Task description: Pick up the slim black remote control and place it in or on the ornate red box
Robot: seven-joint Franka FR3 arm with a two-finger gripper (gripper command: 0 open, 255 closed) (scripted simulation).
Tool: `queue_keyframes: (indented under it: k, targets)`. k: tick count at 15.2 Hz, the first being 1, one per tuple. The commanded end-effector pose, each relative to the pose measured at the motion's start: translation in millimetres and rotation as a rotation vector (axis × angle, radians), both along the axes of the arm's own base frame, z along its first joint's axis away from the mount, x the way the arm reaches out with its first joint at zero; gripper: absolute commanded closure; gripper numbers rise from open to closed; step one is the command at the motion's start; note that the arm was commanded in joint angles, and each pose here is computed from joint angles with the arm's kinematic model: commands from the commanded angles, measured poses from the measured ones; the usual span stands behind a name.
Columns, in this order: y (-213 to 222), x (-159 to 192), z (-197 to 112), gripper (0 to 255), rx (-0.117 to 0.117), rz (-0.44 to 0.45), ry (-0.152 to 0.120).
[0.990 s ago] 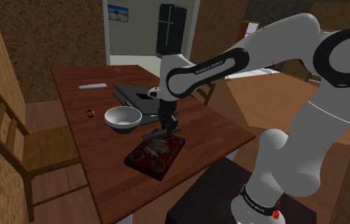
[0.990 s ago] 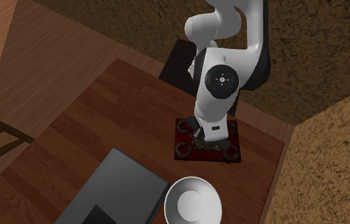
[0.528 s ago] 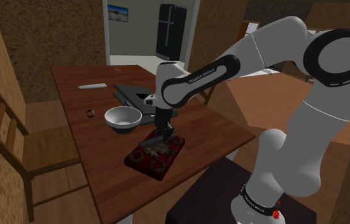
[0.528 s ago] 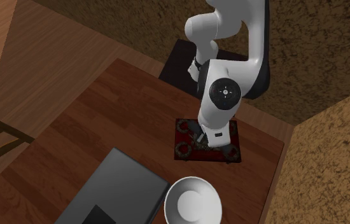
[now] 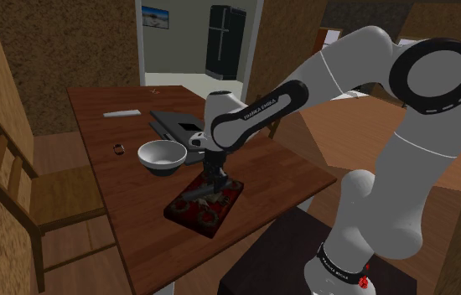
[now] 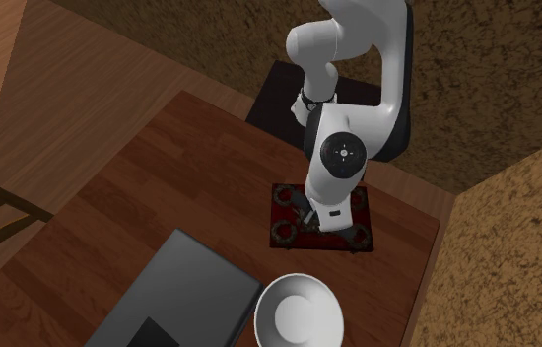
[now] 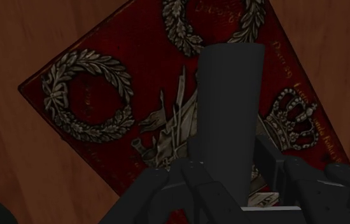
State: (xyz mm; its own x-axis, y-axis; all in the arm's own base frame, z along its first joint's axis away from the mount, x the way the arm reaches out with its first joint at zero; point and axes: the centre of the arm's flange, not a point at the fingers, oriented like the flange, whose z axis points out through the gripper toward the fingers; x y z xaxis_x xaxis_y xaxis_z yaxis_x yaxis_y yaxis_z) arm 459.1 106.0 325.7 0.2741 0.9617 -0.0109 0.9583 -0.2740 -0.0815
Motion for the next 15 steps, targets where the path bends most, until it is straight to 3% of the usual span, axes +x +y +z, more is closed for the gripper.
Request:
queue_keyframes:
  k: [1, 4, 5, 10, 14, 15]
  targets:
    - [0.1, 0.1, -0.4, 255, 0.000, 0.000, 0.000]
    - [0.1, 0.1, -0.4, 255, 0.000, 0.000, 0.000]
    - [0.0, 0.2, -0.4, 0, 0.000, 0.000, 0.000]
    - [0.0, 0.1, -0.4, 0, 0.000, 0.000, 0.000]
    - [-0.6, 4.2, 49.5, 0, 0.000, 0.000, 0.000]
    - [-0.6, 4.2, 49.5, 0, 0.000, 0.000, 0.000]
